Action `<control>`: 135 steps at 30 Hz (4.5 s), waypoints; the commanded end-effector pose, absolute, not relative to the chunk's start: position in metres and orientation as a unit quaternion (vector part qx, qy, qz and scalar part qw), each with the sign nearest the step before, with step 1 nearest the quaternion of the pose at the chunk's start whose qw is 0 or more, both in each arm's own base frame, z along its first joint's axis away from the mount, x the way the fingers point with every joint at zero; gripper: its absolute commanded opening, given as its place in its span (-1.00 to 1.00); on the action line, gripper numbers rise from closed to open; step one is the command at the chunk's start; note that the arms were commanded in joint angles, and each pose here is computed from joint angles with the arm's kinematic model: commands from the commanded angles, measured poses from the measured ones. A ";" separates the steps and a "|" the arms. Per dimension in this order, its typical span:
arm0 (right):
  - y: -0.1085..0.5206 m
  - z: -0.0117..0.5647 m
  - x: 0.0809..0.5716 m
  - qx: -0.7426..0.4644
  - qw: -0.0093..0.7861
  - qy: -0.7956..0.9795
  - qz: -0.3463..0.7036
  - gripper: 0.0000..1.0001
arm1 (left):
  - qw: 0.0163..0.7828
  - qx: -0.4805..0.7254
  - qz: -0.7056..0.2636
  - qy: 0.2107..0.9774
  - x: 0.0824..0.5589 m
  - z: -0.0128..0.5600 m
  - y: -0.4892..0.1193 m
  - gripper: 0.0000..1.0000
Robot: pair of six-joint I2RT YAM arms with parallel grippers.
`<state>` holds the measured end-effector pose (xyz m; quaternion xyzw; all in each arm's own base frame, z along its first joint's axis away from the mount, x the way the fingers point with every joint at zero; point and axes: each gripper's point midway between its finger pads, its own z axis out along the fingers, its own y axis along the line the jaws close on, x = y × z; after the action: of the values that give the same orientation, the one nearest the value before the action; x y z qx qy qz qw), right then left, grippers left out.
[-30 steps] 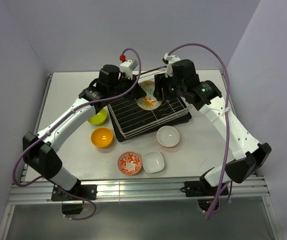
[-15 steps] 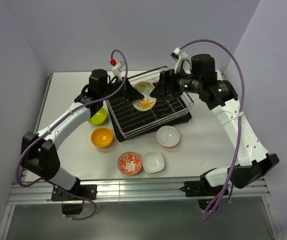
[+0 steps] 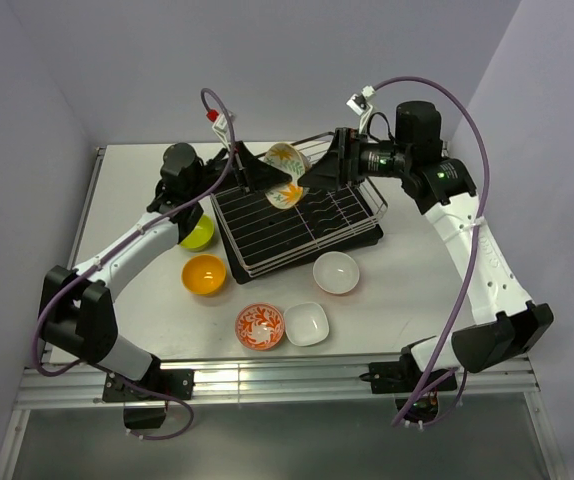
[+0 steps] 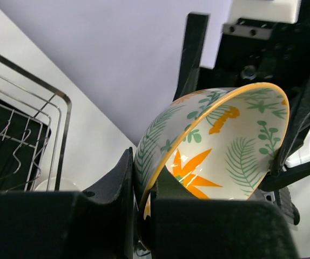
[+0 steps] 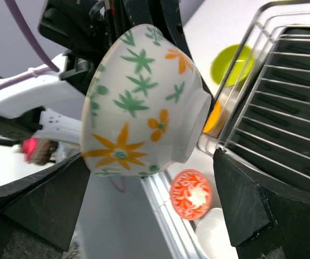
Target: Load the bowls into the dish rack
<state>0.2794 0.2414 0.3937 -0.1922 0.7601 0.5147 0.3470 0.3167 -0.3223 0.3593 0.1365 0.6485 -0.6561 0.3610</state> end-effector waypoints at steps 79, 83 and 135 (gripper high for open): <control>0.178 0.342 0.446 -0.283 0.494 0.807 0.155 -1.00 | 0.489 0.214 -0.464 0.707 0.325 0.369 -0.227 0.99; 0.172 0.319 0.467 -0.307 0.485 0.811 0.116 -1.00 | 0.489 0.215 -0.449 0.716 0.323 0.363 -0.222 0.99; 0.172 0.163 0.557 -0.381 0.375 0.843 -0.063 -0.32 | 0.478 0.188 -0.395 0.762 0.334 0.326 -0.191 0.99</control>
<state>0.5419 0.1600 0.1471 -0.3912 0.8535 -0.0605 0.3389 0.3327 -0.1932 0.3264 0.1791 0.7660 -0.4010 0.4695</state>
